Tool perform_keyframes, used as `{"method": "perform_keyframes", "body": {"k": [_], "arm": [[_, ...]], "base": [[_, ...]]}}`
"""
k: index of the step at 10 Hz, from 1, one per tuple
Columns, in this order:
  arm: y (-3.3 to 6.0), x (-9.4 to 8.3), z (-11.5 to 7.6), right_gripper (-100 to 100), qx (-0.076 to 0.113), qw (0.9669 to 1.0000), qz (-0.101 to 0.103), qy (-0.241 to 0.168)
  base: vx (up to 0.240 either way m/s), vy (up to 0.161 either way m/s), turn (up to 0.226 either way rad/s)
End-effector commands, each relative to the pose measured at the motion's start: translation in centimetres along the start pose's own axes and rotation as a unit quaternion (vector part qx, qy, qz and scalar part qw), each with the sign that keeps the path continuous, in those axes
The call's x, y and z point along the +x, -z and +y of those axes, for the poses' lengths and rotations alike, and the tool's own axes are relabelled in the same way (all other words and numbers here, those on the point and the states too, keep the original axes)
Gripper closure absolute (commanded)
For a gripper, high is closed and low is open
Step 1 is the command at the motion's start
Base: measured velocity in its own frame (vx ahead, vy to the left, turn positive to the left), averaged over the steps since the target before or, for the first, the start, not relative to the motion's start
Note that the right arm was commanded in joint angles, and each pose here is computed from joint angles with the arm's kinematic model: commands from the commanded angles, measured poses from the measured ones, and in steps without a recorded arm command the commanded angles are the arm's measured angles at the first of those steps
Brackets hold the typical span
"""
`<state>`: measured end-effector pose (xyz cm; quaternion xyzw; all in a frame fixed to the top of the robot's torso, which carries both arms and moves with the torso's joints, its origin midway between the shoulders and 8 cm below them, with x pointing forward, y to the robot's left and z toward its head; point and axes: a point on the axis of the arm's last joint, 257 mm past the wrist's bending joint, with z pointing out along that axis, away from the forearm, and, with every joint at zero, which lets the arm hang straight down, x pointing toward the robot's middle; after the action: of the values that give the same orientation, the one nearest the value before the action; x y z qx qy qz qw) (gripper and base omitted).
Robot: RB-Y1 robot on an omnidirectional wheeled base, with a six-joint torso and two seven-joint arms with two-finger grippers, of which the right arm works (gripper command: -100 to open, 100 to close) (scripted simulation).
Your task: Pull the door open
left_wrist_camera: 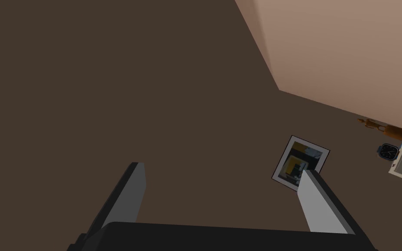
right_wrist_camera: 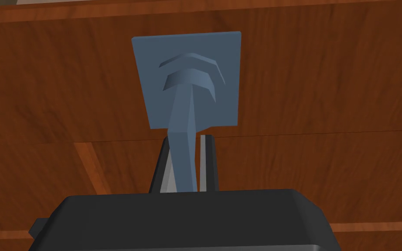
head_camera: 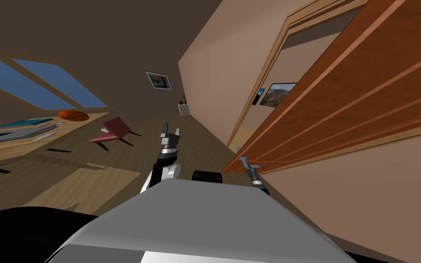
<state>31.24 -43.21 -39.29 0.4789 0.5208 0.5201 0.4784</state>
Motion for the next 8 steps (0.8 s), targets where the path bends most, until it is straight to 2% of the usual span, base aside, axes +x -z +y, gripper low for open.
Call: {"method": "perform_keyframes", "body": {"k": [1,6,8], "arm": [[-0.66,0.5,-0.2,100,0.001,1.0000,0.004,-0.002],[-3.25,1.4,-0.1,100,0.000,0.9999,0.013,-0.001],[-3.93,1.6,-0.1,100,0.000,0.9999,0.015,-0.001]], "base": [[-0.208,-0.068,0.108],[-0.202,-0.080,0.120],[-0.184,-0.056,0.066]]}}
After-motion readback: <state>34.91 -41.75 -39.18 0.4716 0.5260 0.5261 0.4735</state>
